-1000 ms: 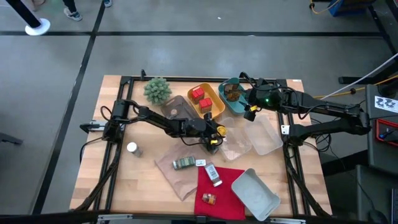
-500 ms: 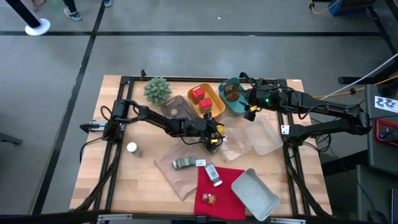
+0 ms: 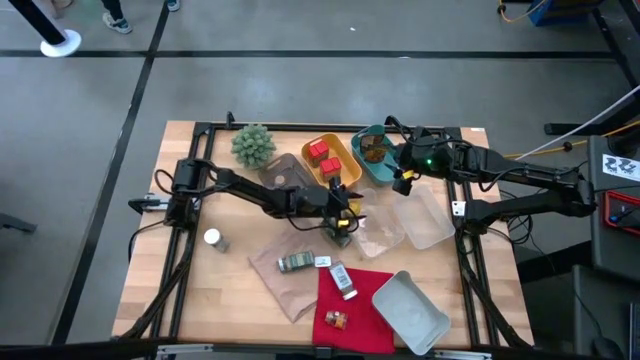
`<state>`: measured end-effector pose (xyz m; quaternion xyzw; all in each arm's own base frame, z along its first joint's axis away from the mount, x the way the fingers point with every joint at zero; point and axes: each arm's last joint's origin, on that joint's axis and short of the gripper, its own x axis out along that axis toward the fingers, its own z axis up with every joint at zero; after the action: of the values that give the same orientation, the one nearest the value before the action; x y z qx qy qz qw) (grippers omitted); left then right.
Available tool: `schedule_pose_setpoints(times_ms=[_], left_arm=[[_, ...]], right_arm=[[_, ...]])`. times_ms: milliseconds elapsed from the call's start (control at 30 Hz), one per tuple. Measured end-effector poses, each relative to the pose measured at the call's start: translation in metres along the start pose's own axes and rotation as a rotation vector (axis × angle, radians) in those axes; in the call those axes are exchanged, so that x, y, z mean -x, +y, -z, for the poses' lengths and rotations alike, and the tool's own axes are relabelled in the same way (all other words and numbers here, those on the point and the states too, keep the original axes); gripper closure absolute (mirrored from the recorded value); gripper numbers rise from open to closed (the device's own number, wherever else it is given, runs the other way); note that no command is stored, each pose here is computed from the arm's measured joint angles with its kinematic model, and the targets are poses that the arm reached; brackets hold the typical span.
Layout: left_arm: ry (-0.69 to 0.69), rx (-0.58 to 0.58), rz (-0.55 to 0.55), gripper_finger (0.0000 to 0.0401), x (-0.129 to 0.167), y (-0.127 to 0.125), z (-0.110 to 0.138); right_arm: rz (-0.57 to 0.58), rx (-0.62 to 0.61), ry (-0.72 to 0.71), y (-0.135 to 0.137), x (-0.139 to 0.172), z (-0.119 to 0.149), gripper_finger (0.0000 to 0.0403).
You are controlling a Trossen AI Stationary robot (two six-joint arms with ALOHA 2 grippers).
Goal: Sort spices by type
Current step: Put the yellow seasoning bottle into the left transparent bin, then put the left white seasoning bottle into the right transparent bin
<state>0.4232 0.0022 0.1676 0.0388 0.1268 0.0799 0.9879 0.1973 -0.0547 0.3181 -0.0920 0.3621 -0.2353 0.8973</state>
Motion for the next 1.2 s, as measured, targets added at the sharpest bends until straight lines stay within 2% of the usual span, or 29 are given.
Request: schedule_pose_setpoints(times_ms=[200, 400, 633, 800, 967, 1200], left_arm=[[-0.021, 0.006, 0.0, 0.0134, 0.011, 0.003, -0.02], [0.024, 0.048, 0.002, 0.0134, 0.031, 0.007, -0.042], [0.195, 0.09, 0.0, 0.0134, 0.066, 0.015, -0.06], [0.387, 0.164, -0.014, 0.0134, 0.106, 0.019, -0.068], [0.573, 0.314, -0.06, 0.0134, 0.157, 0.02, -0.075], [0.841, 0.669, -0.184, 0.0134, 0.229, 0.02, -0.076]], right_arm=[[-0.03, -0.025, 0.013, 0.001, 0.0, 0.002, 0.0162], [-0.057, -0.02, 0.035, 0.002, 0.0, 0.004, 0.0162], [-0.059, -0.015, 0.049, 0.002, 0.0, 0.005, 0.0162], [-0.063, -0.015, 0.048, 0.002, 0.0, 0.005, 0.0162], [-0.09, -0.017, 0.043, 0.003, 0.0, 0.005, 0.0162], [-0.105, -0.017, 0.04, 0.004, 0.0, 0.005, 0.0162]])
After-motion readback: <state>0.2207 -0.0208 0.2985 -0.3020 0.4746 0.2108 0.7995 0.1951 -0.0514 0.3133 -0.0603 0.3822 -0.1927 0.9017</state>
